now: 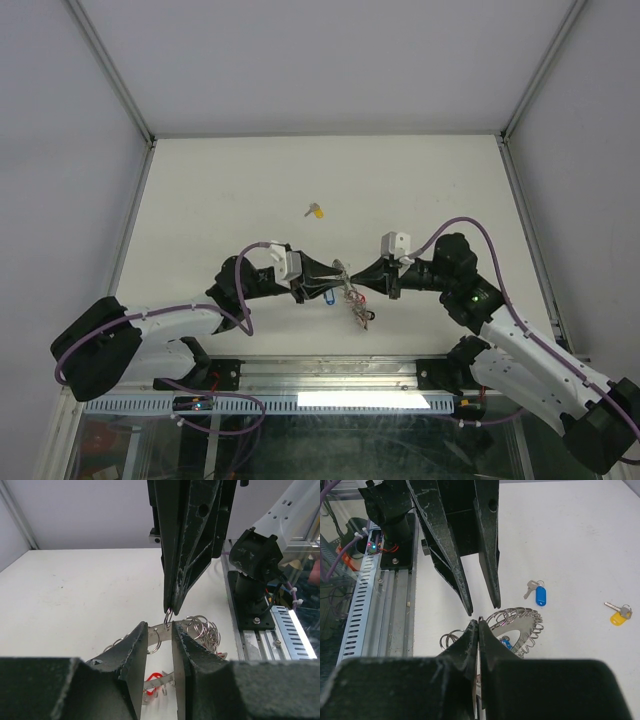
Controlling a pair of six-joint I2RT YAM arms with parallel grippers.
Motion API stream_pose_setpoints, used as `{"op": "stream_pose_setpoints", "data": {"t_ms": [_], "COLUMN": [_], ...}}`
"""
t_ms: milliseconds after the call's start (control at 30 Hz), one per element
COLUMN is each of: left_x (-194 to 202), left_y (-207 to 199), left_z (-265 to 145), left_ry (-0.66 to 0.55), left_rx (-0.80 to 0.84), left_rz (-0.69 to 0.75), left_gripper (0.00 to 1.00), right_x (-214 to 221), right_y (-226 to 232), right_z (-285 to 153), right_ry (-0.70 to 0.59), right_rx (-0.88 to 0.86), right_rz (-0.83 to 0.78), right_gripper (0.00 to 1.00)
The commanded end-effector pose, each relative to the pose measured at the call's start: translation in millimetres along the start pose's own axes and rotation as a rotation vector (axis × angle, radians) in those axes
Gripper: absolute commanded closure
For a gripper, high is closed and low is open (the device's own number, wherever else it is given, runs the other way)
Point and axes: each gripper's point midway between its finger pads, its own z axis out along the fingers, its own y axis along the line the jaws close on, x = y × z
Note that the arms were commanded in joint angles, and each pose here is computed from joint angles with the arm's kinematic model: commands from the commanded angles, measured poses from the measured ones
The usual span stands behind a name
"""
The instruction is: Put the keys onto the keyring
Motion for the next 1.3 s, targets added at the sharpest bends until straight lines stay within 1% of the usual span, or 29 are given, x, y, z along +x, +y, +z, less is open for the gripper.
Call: {"op": "stream_pose_setpoints", "data": {"t_ms": [0,167,267,400,533,667,900,1067,1167,1267], "left_x": [-27.7,-30.1,-31.3,-28.6,-25.6,-19.8,-5.8,-4.4,-7.6,-11.8], "left_y": [-2.4,3.6,2.4,1.6,6.8,8.3,0.4,-6.6,-8.2,-10.0], "left_z": [-1.0,-10.0,-12.5,-15.1,-14.2,-7.9,7.5,7.9,7.3,7.5], "left_ry": [-0.087,-0.088,-0.09,-0.095,-0.102,-0.096,-0.06,-0.066,-0.076,-0.086], "left_rx": [0.0,-0.062,-0.066,-0.076,-0.108,-0.097,0.002,0.049,0.061,0.076], "left_rz": [0.077,0.091,0.086,0.058,0.023,0.0,-0.022,0.006,0.035,0.061], "left_gripper": [0.76,0.71,0.71,0.75,0.85,0.86,0.81,0.75,0.75,0.78], "right_x": [-25.5,-28.1,-28.8,-27.3,-32.4,-33.5,-27.0,-22.7,-20.9,-20.4], "right_y": [-6.1,-14.6,-20.3,-26.2,-25.7,-25.5,-21.2,-17.5,-15.4,-12.5], "right_z": [1.6,0.8,-0.2,-4.7,-11.1,-16.0,-16.7,-15.2,-14.3,-12.8], "right_ry": [-0.101,-0.151,-0.201,-0.284,-0.381,-0.44,-0.461,-0.444,-0.435,-0.426], "right_rx": [0.025,0.093,0.143,0.211,0.241,0.26,0.248,0.228,0.215,0.193], "right_rz": [-0.052,-0.013,0.028,0.077,0.108,0.113,0.099,0.079,0.066,0.051], "right_gripper": [1.0,1.0,1.0,1.0,1.0,1.0,1.0,1.0,1.0,1.0]}}
